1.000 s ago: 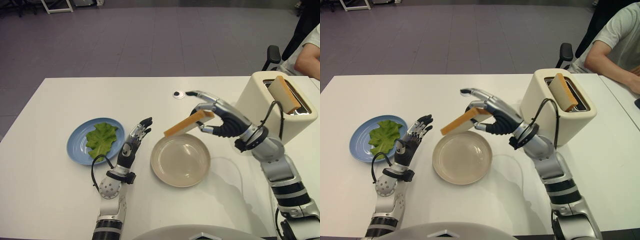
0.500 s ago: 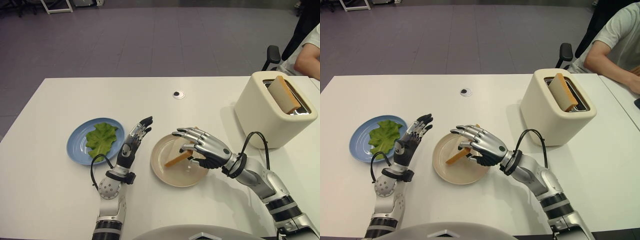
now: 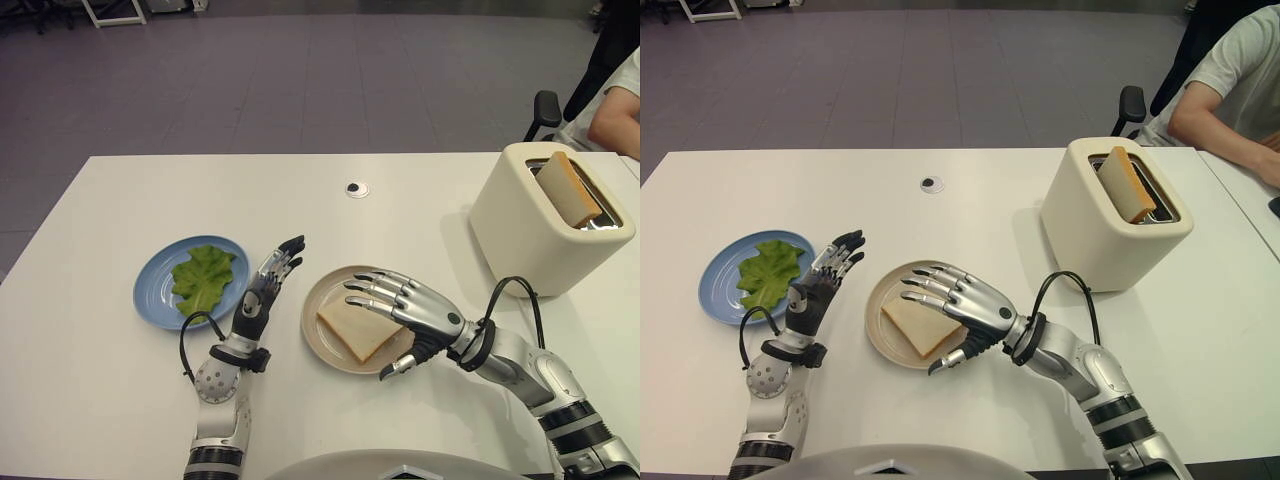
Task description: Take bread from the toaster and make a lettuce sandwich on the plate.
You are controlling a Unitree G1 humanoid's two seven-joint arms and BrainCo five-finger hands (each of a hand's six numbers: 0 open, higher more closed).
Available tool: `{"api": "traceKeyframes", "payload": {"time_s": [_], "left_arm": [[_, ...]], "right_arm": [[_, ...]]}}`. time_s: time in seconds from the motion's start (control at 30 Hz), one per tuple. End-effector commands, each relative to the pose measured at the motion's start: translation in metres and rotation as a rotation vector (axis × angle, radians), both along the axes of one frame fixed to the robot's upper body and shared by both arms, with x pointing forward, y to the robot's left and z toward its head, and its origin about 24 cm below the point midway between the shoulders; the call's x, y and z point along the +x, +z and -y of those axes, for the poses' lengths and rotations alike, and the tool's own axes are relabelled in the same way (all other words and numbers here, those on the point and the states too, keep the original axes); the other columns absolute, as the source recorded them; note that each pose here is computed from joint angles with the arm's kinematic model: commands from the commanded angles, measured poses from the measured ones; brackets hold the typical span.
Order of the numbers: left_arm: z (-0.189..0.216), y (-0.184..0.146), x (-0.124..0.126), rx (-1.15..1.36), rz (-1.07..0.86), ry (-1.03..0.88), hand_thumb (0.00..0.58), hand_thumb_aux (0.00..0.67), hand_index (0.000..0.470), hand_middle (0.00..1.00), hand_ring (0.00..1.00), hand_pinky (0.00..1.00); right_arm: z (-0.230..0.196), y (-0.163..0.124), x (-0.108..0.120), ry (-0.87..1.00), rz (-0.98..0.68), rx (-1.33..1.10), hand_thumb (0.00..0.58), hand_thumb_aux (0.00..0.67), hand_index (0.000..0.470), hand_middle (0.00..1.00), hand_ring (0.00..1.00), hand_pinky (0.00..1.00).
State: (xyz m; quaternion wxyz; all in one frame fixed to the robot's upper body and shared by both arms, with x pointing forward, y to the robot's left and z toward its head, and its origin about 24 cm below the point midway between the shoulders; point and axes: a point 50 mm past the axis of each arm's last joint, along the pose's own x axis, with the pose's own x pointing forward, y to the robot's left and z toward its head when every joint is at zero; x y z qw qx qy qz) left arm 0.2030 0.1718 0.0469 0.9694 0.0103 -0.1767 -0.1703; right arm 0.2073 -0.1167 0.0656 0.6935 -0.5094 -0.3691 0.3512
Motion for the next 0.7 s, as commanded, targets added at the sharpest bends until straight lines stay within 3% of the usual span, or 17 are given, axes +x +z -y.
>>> {"api": "traceKeyframes", "payload": {"time_s": [0.03, 0.23, 0.4, 0.53, 0.7], "left_arm": [[0.000, -0.001, -0.001, -0.003, -0.013, -0.002, 0.000, 0.000, 0.000, 0.00, 0.00, 0.00], [0.000, 0.009, -0.002, -0.022, 0.018, -0.003, 0.000, 0.000, 0.000, 0.00, 0.00, 0.00], [-0.005, 0.060, -0.009, 0.126, 0.141, 0.026, 0.000, 0.000, 0.000, 0.00, 0.00, 0.00], [-0.036, 0.094, -0.015, 0.470, 0.128, 0.171, 0.000, 0.000, 0.000, 0.00, 0.00, 0.00], [-0.096, 0.080, 0.001, 1.151, -0.011, 0.456, 0.000, 0.000, 0.000, 0.00, 0.00, 0.00]], "right_arm": [[0.004, 0.000, 0.002, -0.008, 0.001, -0.017, 0.000, 0.000, 0.000, 0.00, 0.00, 0.00], [0.012, 0.020, 0.013, -0.053, -0.026, 0.110, 0.000, 0.000, 0.000, 0.00, 0.00, 0.00], [0.029, 0.046, 0.029, -0.105, -0.145, 0.350, 0.000, 0.000, 0.000, 0.00, 0.00, 0.00], [0.042, 0.049, 0.035, -0.143, -0.200, 0.414, 0.000, 0.000, 0.000, 0.00, 0.00, 0.00], [0.051, 0.048, 0.039, -0.181, -0.230, 0.466, 0.000, 0.000, 0.000, 0.00, 0.00, 0.00]]}}
